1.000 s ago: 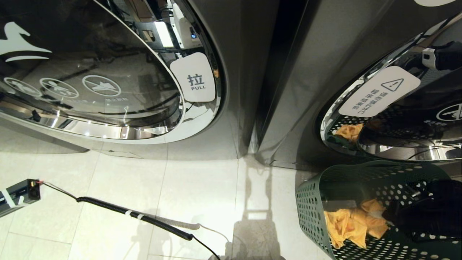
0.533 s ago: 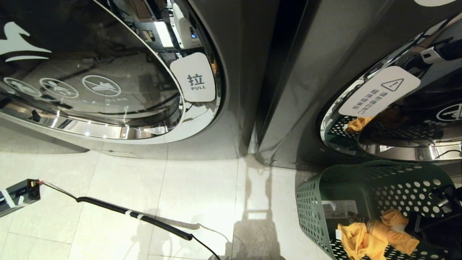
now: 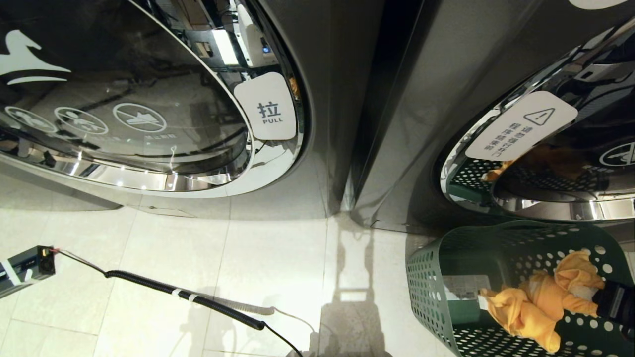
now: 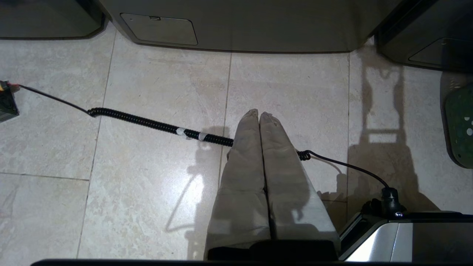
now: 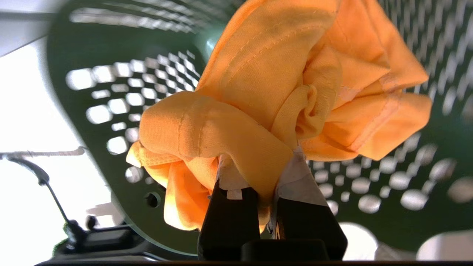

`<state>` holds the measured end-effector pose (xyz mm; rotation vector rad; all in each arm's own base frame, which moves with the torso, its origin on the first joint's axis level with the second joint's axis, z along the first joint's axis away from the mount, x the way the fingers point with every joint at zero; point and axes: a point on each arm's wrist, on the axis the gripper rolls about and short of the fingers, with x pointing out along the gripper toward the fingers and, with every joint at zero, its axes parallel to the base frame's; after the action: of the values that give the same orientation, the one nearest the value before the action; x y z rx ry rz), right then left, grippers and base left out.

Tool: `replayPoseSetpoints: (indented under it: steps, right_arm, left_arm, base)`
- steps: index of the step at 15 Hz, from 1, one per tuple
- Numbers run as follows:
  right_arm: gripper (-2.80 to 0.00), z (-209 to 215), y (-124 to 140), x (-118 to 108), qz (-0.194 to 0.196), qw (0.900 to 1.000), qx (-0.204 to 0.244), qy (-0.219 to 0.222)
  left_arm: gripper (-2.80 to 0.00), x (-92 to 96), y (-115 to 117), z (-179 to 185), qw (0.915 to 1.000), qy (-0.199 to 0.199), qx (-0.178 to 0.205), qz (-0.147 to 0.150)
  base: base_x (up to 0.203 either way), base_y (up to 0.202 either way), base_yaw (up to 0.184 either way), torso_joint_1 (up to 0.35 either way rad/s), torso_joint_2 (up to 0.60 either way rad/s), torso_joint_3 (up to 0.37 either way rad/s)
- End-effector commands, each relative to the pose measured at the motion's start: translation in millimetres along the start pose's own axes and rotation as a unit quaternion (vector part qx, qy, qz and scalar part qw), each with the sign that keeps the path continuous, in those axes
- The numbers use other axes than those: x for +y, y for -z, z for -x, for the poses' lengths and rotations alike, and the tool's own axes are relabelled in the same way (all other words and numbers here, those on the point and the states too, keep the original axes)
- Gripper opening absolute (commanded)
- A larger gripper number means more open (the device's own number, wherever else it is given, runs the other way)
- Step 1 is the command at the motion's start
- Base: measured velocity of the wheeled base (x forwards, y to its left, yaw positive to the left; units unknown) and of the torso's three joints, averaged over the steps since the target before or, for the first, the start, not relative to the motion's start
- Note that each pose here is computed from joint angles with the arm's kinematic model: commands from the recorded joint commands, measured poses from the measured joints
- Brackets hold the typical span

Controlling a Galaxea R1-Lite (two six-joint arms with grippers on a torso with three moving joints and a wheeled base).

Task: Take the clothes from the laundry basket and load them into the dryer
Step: Take the clothes out of the basket, then put the clothes in the dryer

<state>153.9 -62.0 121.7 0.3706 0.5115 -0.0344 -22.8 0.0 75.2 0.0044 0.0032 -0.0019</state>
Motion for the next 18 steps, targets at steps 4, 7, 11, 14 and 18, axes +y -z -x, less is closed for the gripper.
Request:
replayPoseSetpoints:
  steps: [4,7,11,14,18]
  right_arm:
    - [-2.80,61,2,61,0.129,0.984,-0.102,-0.071]
    - [-2.80,99,21,75,0.166,0.975,-0.121,-0.082]
    - [-2.80,131,52,59,0.170,0.972,-0.140,-0.075]
    - [-2.80,124,102,35,0.180,0.974,-0.121,-0.069]
    - [-2.80,110,130,24,0.215,0.970,-0.095,-0.063]
  left_arm:
    - [-2.80,0.0,1,0,1.0000,0.000,0.000,0.000]
    - [-2.80,0.0,0,0,1.0000,0.000,0.000,0.000]
    - [-2.80,0.0,1,0,1.0000,0.000,0.000,0.000]
    - [-2.80,0.0,1,0,1.0000,0.000,0.000,0.000]
    - [-2.80,0.0,1,0,1.0000,0.001,0.000,0.000]
  base:
    - [0.000,0.000,0.000,0.000,0.00,0.000]
    - [0.000,0.000,0.000,0.000,0.00,0.000]
    - [0.000,0.000,0.000,0.000,0.00,0.000]
    - [0.000,0.000,0.000,0.000,0.00,0.000]
    - [0.000,0.000,0.000,0.000,0.00,0.000]
